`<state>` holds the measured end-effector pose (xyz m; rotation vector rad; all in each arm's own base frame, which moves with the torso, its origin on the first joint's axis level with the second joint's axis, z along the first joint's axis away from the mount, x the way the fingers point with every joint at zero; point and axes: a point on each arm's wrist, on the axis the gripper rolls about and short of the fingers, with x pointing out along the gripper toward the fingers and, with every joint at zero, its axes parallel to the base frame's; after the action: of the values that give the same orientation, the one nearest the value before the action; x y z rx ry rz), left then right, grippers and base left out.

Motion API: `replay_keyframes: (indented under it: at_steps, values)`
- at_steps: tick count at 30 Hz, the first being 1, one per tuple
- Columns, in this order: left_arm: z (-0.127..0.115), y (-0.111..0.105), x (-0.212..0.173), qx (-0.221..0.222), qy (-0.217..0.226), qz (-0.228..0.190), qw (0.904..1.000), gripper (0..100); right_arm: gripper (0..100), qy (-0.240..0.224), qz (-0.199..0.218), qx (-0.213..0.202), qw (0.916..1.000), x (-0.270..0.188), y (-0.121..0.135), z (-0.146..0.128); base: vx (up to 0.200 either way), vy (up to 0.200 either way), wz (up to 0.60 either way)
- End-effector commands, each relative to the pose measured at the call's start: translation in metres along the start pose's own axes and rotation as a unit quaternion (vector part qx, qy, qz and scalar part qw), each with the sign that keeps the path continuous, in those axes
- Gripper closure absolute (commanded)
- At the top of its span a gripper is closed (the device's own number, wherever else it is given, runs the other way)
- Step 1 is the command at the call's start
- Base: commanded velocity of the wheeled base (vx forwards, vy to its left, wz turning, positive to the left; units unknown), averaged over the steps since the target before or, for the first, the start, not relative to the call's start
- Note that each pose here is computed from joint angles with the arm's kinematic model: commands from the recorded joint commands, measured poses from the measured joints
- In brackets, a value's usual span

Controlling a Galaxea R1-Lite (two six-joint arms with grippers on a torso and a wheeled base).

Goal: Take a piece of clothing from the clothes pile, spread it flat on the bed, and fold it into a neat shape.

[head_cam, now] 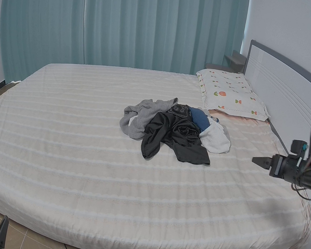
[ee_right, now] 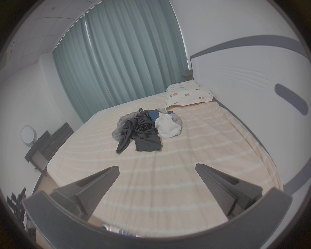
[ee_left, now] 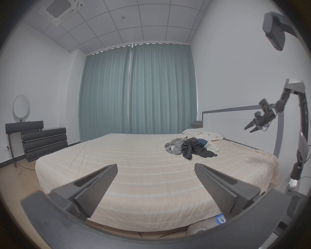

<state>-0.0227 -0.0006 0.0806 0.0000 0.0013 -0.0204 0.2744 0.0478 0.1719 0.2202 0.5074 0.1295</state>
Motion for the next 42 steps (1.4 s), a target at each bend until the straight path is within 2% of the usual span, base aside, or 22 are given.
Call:
replay_keyframes:
  at_steps: [1, 4, 8, 18, 21, 29, 37, 38, 42]
  values:
    - [-0.004, 0.000, 0.000, 0.000, -0.002, 0.000, 1.0000, 0, 0, 0.039, -0.033, 0.049, 0.9975, 0.224, 0.021, -0.043, 0.000, 0.000, 0.00]
    - [-0.004, 0.000, 0.000, 0.000, -0.002, 0.000, 1.0000, 0, 0, 0.048, -0.034, 0.050, 0.9970, 0.250, 0.022, -0.050, 0.000, 0.000, 0.00]
    - [-0.004, 0.000, 0.000, 0.000, -0.001, 0.000, 1.0000, 0, 0, 0.052, -0.036, 0.073, 0.9953, 0.276, 0.024, -0.053, 0.000, 0.000, 0.00]
    - [-0.004, 0.000, 0.000, 0.000, -0.001, 0.000, 1.0000, 0, 0, 0.053, -0.045, 0.106, 0.9919, 0.318, 0.019, -0.056, 0.000, 0.000, 0.00]
    - [-0.004, 0.000, 0.000, 0.000, -0.002, 0.000, 1.0000, 0, 0, 0.058, -0.048, 0.118, 0.9901, 0.324, 0.018, -0.060, 0.000, 0.000, 0.00]
    - [-0.004, 0.000, 0.000, 0.000, -0.001, 0.000, 1.0000, 0, 0, 0.064, -0.039, 0.115, 0.9906, 0.328, 0.021, -0.069, 0.000, 0.000, 0.00]
    - [-0.005, 0.000, 0.000, 0.000, -0.001, 0.000, 1.0000, 0, 0, 0.032, -0.020, 0.116, 0.9926, 0.327, 0.027, -0.060, 0.000, 0.000, 0.00]
    - [-0.004, 0.000, 0.000, 0.000, -0.002, 0.000, 1.0000, 0, 100, 0.031, -0.019, 0.115, 0.9927, 0.327, 0.028, -0.060, 0.000, 0.000, 0.00]
    - [-0.005, 0.000, 0.000, 0.000, -0.001, 0.000, 1.0000, 0, 100, 0.007, -0.003, 0.114, 0.9934, 0.328, 0.034, -0.058, 0.000, 0.000, 0.00]
